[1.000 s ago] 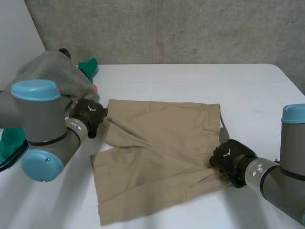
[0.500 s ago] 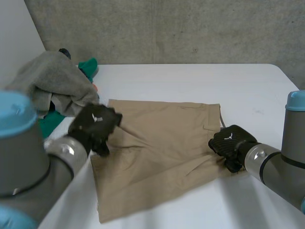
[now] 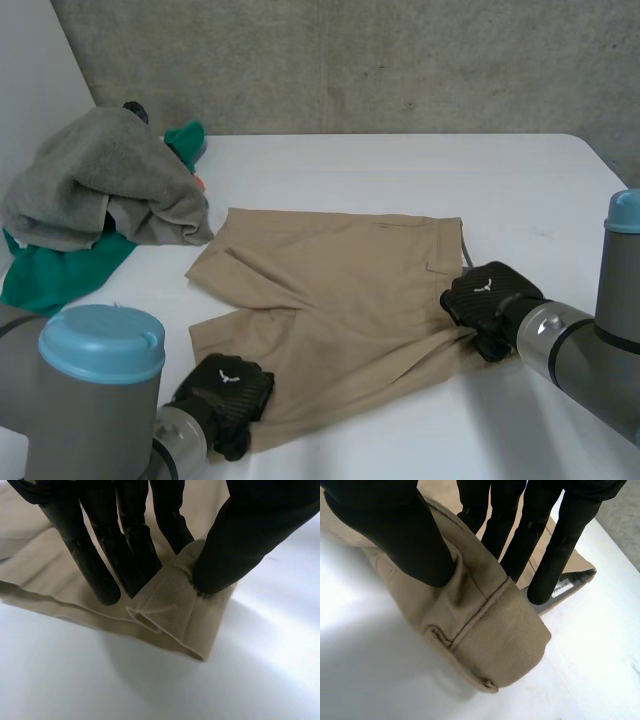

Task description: Fold the laundry.

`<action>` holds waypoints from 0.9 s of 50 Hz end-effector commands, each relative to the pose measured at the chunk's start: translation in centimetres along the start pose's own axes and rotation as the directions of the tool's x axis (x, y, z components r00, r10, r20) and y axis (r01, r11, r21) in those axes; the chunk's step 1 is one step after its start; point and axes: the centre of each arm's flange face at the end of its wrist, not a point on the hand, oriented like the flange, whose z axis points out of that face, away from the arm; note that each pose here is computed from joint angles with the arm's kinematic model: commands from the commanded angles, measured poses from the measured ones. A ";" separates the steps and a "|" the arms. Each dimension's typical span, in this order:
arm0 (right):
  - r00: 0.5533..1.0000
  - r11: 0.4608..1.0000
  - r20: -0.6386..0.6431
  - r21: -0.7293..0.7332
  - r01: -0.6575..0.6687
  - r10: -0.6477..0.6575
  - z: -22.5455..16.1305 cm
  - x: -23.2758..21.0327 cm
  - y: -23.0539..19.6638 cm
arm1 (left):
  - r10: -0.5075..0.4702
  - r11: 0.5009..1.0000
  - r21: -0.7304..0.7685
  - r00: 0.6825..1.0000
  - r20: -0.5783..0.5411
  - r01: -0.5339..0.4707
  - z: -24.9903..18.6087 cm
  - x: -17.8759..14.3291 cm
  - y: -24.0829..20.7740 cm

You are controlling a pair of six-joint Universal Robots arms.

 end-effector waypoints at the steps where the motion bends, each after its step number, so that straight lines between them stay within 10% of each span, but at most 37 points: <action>1: 0.971 0.969 0.143 -0.129 0.210 -0.191 -4.4 -1.5 1.5 | 0.059 0.991 0.122 0.998 0.012 -0.060 -4.5 0.6 -2.7; 11: 0.940 0.922 0.256 -0.255 0.292 -0.227 -7.3 0.1 4.3 | 0.256 0.952 -0.130 0.955 -0.152 -0.276 -9.5 2.5 1.2; 20: 0.968 0.968 0.135 -0.104 0.227 -0.213 -5.0 1.6 2.4 | 0.191 0.962 0.189 0.980 0.054 -0.198 -4.9 0.0 -5.7; 26: 0.987 0.989 -0.078 0.032 0.143 -0.140 -0.2 4.2 -0.1 | 0.160 0.878 0.415 0.964 0.210 -0.236 0.3 -2.1 -11.1; 37: 0.931 0.976 -0.334 0.099 0.193 -0.150 8.1 6.9 -2.1 | 0.214 0.769 0.464 0.860 0.463 -0.440 12.2 -6.4 -16.3; 45: 0.881 0.955 -0.457 0.190 0.229 -0.121 13.1 8.1 -2.6 | 0.211 0.751 0.492 0.866 0.453 -0.441 15.9 -6.2 -16.4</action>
